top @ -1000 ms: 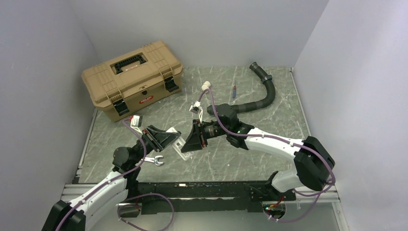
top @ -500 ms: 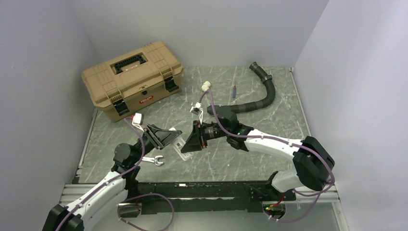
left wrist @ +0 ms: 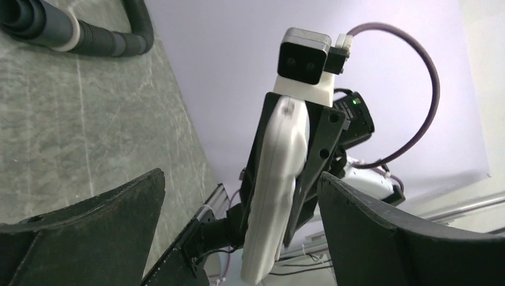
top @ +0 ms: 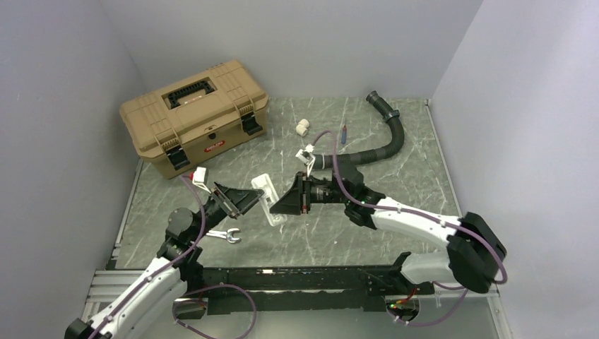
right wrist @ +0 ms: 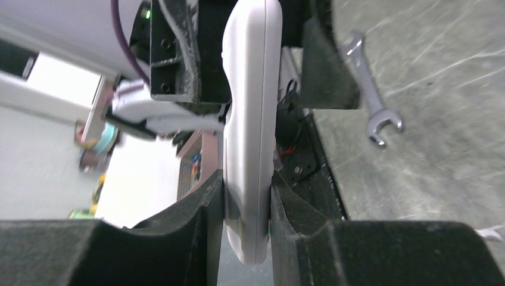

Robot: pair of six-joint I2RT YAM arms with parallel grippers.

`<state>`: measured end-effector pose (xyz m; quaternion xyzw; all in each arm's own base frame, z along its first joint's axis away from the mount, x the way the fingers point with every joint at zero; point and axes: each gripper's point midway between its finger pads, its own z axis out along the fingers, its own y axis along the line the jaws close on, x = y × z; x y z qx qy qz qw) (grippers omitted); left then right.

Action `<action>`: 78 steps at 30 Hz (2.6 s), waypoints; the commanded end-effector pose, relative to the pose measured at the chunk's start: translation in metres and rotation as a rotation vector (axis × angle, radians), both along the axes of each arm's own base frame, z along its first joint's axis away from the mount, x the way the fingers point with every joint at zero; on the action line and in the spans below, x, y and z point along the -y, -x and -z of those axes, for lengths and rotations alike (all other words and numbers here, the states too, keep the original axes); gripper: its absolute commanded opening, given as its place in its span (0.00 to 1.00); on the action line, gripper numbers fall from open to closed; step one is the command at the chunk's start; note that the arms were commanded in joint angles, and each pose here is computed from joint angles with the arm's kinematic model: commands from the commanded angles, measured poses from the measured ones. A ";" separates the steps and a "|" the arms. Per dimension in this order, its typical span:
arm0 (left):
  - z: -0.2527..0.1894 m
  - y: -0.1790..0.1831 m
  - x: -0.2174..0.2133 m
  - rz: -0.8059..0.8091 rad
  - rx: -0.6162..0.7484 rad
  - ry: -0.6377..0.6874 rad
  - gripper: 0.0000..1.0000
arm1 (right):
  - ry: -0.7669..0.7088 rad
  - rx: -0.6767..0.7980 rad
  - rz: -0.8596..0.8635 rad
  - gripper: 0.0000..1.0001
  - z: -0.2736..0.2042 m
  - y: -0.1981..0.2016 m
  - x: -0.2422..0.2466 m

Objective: Load the batteries into the remote control
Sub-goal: Place the remote control at the center of the board.

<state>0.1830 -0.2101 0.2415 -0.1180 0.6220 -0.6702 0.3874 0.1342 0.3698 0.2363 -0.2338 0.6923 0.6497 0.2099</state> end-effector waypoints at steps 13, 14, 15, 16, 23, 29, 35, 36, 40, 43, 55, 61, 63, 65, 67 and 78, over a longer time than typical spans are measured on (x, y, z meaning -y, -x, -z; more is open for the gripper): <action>-0.010 -0.005 -0.029 -0.185 0.025 -0.167 0.99 | -0.062 -0.051 0.516 0.00 -0.062 -0.048 0.059; -0.010 -0.004 -0.028 -0.183 0.027 -0.164 0.99 | -0.065 -0.047 0.523 0.00 -0.064 -0.048 0.061; -0.010 -0.004 -0.028 -0.179 0.029 -0.162 0.99 | -0.060 -0.040 0.530 0.00 -0.063 -0.049 0.063; -0.010 -0.004 -0.027 -0.175 0.030 -0.161 0.99 | -0.055 -0.033 0.536 0.00 -0.064 -0.049 0.064; -0.010 -0.004 -0.026 -0.173 0.044 -0.175 0.99 | 0.010 0.210 0.510 0.00 -0.058 -0.048 0.071; -0.013 -0.004 -0.030 -0.190 0.062 -0.222 0.99 | 0.049 0.513 0.465 0.00 -0.056 -0.050 0.077; -0.017 -0.003 -0.033 -0.203 0.081 -0.243 0.99 | -0.007 0.680 0.446 0.00 -0.061 -0.043 0.082; -0.018 -0.003 -0.033 -0.205 0.086 -0.243 1.00 | 0.009 0.691 0.449 0.00 -0.058 -0.045 0.084; -0.017 -0.004 -0.033 -0.209 0.081 -0.243 0.99 | 0.207 0.654 0.514 0.00 -0.031 -0.068 0.091; -0.013 -0.005 -0.034 -0.216 0.062 -0.254 1.00 | 0.466 0.539 0.603 0.00 0.009 -0.091 0.109; -0.001 -0.009 -0.046 -0.264 -0.020 -0.380 0.99 | 1.248 0.357 0.576 0.00 0.133 -0.088 0.123; -0.005 -0.004 -0.048 -0.267 0.001 -0.349 0.99 | 1.438 0.422 0.555 0.00 0.191 -0.069 0.116; -0.007 -0.002 -0.049 -0.271 0.009 -0.338 0.99 | 1.500 0.457 0.569 0.00 0.202 -0.068 0.119; -0.007 -0.002 -0.051 -0.280 0.008 -0.333 0.99 | 1.563 0.498 0.568 0.00 0.211 -0.067 0.123; -0.005 -0.002 -0.052 -0.284 0.000 -0.335 0.99 | 1.615 0.533 0.556 0.00 0.220 -0.064 0.126; -0.002 -0.002 -0.051 -0.279 -0.011 -0.332 0.99 | 1.671 0.574 0.494 0.17 0.240 -0.046 0.125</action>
